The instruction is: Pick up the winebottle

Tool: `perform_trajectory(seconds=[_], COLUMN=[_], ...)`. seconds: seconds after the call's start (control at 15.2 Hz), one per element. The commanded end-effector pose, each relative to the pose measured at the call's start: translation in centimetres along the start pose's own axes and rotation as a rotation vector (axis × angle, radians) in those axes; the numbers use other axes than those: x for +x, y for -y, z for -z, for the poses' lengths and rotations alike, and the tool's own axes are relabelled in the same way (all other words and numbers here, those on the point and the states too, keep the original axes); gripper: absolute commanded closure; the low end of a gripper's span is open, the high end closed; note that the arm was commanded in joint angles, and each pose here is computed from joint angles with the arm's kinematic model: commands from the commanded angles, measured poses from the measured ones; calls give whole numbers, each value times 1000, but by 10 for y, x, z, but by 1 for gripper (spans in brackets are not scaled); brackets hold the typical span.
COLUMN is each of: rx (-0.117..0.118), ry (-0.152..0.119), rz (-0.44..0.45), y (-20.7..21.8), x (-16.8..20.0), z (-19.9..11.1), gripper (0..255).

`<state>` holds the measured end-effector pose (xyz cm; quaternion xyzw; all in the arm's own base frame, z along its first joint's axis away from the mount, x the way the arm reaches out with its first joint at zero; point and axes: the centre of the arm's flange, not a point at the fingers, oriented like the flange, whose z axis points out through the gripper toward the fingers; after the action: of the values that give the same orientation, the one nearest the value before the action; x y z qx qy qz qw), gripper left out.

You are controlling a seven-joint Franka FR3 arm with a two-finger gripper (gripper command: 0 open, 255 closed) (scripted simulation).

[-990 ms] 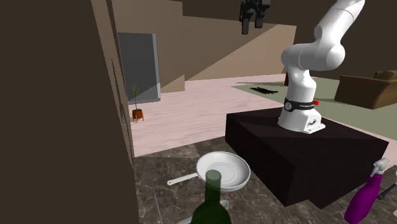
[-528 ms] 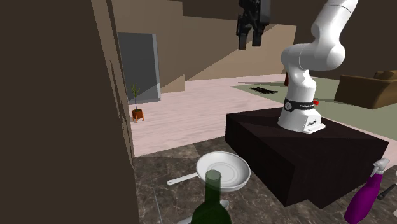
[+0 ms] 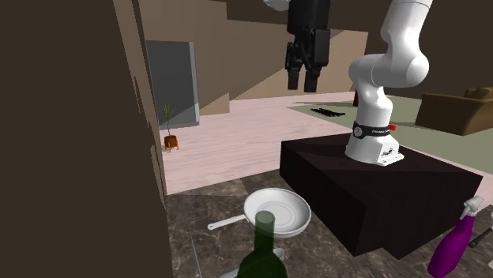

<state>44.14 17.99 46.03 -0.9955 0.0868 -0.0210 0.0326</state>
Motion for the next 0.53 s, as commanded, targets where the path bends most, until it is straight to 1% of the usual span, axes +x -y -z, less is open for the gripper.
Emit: perform_trajectory(seconds=[0.0,0.46], rx=[-2,-14], ry=[-3,-9], rz=[-4,-15], y=[20,82], x=[11,47], z=[-15,-75], gripper=[0,0])
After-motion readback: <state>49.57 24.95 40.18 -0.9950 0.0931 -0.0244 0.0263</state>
